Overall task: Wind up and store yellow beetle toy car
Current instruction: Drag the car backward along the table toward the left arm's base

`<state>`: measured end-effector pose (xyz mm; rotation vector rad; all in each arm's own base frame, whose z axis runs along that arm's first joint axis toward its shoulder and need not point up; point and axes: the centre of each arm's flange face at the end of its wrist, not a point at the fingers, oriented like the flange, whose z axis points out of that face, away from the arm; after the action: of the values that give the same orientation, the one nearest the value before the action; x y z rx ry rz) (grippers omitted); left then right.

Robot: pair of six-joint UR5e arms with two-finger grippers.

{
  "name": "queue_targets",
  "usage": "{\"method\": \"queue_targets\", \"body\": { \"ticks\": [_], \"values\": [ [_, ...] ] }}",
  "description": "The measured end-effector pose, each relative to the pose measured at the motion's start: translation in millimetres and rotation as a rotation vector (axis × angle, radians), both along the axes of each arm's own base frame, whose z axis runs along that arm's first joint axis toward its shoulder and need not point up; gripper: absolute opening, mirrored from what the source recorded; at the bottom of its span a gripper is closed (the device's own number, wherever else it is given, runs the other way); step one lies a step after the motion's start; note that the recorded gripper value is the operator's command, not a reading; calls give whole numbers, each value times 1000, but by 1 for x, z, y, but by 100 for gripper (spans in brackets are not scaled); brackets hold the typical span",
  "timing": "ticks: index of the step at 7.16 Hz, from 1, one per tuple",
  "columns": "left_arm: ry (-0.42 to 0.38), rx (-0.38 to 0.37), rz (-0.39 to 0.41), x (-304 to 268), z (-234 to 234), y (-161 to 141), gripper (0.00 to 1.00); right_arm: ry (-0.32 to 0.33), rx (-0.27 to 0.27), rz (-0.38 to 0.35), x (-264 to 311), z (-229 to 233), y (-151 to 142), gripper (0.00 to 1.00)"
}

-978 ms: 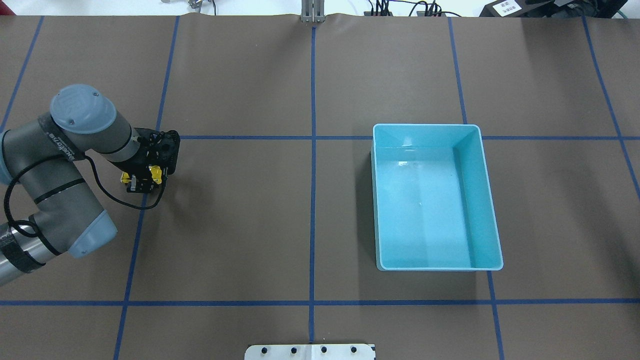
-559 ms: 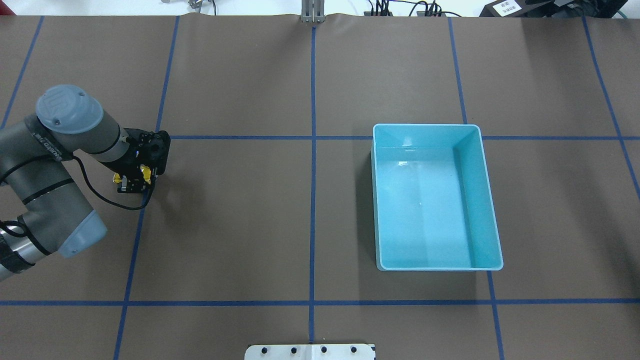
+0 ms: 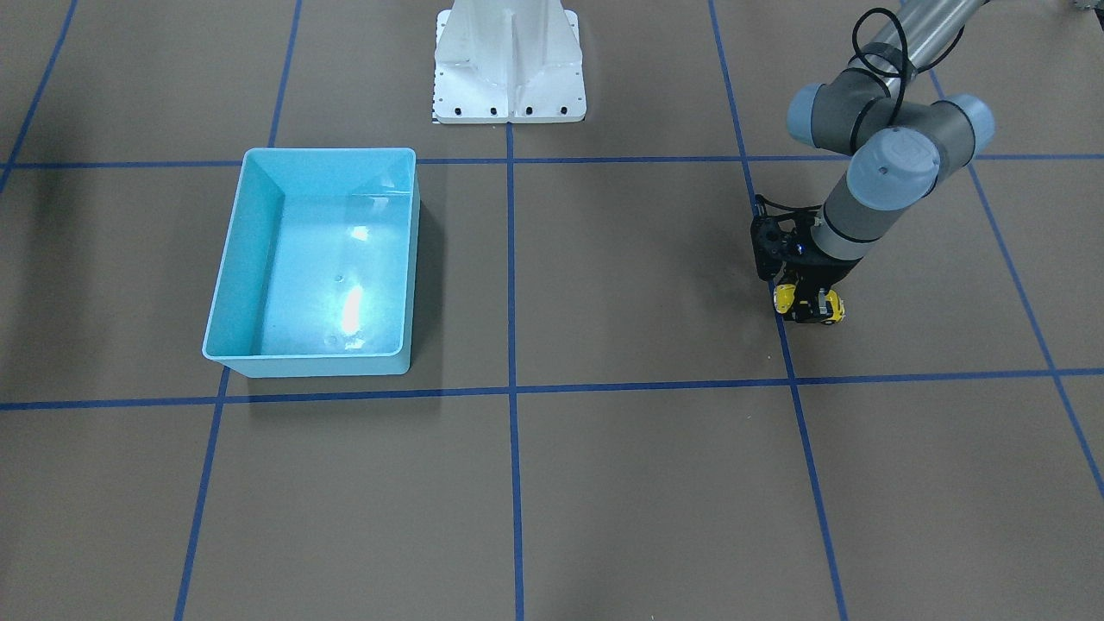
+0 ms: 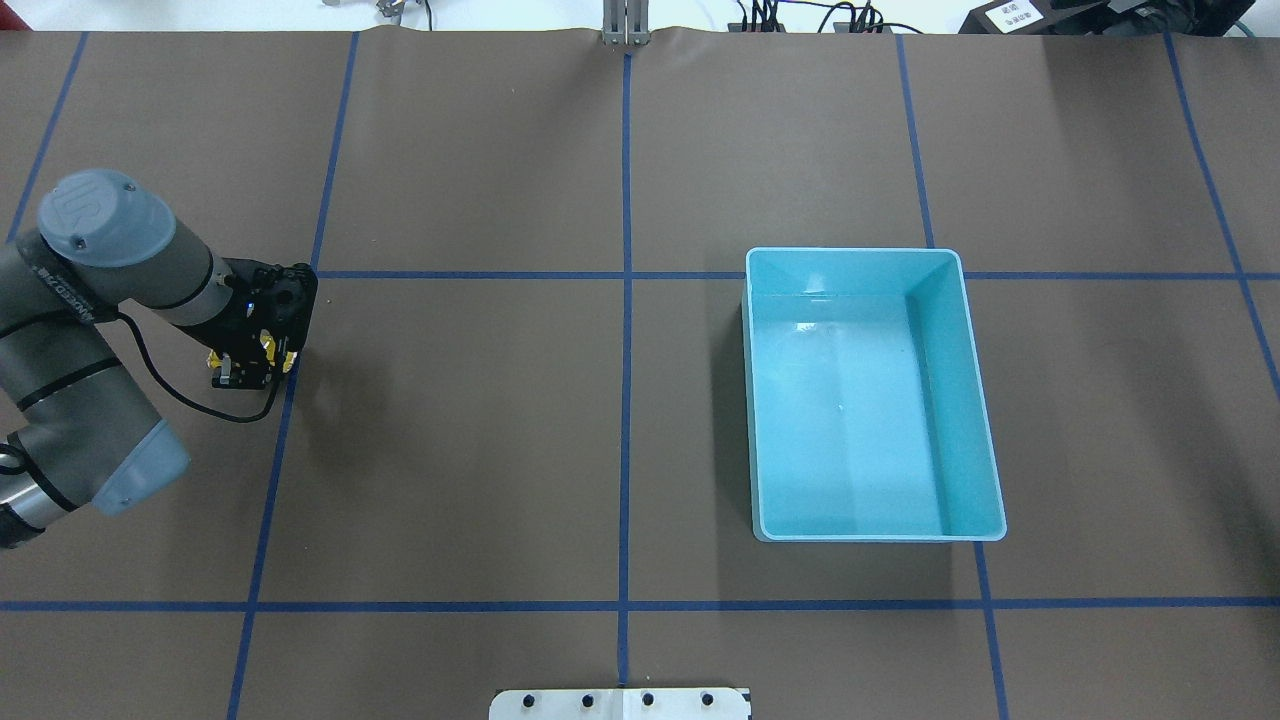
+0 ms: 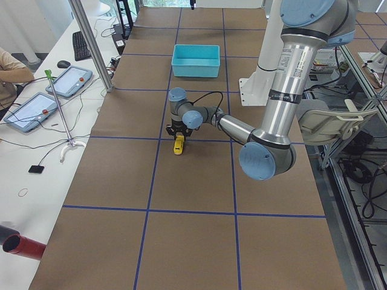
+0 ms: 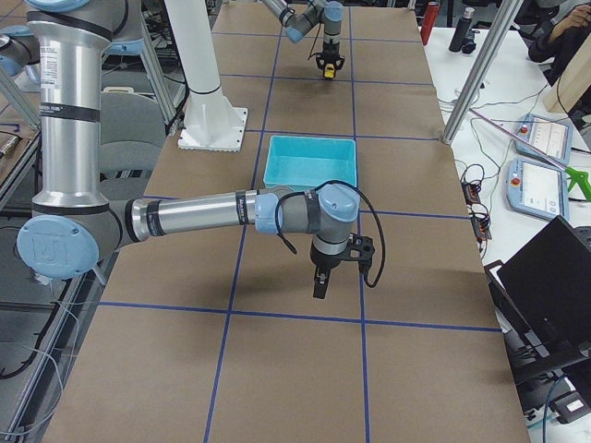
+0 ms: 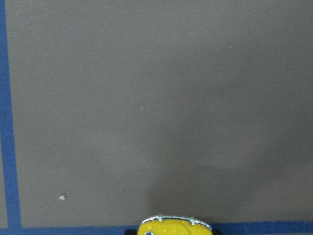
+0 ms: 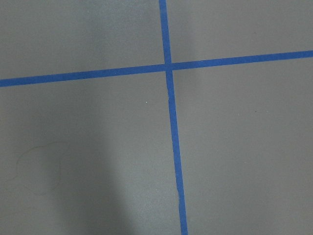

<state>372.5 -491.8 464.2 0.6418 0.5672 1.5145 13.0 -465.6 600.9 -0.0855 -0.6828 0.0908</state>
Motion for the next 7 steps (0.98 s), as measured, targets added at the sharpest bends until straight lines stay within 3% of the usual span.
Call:
{"method": "queue_targets", "body": {
  "ticks": [7],
  "values": [
    [14, 0, -3, -25, 28, 1, 0, 2, 0, -1, -1, 0, 0, 100]
  ]
}}
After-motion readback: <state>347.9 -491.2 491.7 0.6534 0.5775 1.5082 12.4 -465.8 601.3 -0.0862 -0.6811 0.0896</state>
